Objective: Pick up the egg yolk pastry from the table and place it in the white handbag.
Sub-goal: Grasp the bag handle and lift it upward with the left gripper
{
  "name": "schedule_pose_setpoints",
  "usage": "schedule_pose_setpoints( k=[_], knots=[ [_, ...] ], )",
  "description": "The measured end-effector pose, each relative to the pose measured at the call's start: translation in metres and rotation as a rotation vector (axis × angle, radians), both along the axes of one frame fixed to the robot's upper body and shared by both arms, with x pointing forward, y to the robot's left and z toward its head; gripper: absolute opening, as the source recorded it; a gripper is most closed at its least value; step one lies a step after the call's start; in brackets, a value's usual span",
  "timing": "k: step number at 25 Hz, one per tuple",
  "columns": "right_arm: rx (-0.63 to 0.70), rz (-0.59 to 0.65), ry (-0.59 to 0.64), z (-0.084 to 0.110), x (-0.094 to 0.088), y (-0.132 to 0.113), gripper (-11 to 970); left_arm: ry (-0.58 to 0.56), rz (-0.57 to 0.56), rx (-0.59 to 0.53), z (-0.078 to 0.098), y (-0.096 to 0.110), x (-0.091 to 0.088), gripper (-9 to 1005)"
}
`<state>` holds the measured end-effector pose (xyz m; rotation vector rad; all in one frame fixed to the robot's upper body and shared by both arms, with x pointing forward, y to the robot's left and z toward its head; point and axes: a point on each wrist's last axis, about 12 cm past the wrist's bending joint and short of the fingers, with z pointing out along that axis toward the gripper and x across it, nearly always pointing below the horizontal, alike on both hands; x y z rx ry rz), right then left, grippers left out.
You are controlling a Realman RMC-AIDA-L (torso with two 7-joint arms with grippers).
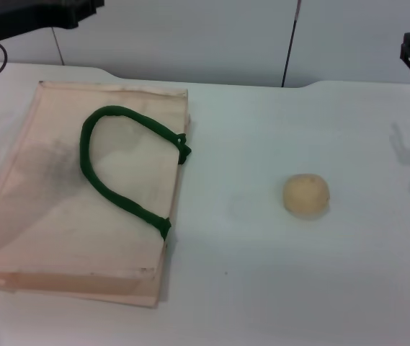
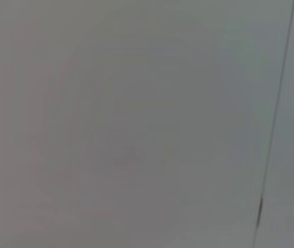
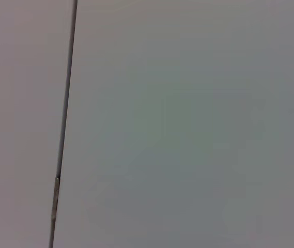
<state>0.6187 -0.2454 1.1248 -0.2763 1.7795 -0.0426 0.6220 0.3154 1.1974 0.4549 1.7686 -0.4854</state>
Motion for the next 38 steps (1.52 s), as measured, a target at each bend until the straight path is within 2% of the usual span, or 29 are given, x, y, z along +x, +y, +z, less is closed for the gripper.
schedule_pose_setpoints(
  k=[3,13,25,31,38],
  knots=[
    [0.008,0.002,0.004,-0.001,0.000,0.000,607,-0.022,0.023,-0.034,-0.003,-0.001,0.002,346],
    [0.017,0.027,0.014,-0.001,0.002,0.002,607,-0.105,0.069,-0.039,-0.011,-0.012,0.000,341],
    [0.015,0.028,0.016,-0.002,0.002,0.002,606,-0.087,0.059,-0.047,-0.016,-0.015,0.001,345],
    [0.012,0.025,0.026,-0.005,0.002,0.001,606,0.066,0.005,-0.046,-0.011,-0.021,-0.005,346],
    [0.015,0.031,0.027,-0.005,0.002,0.002,606,0.255,0.016,0.026,0.028,-0.007,-0.023,348]
  ],
)
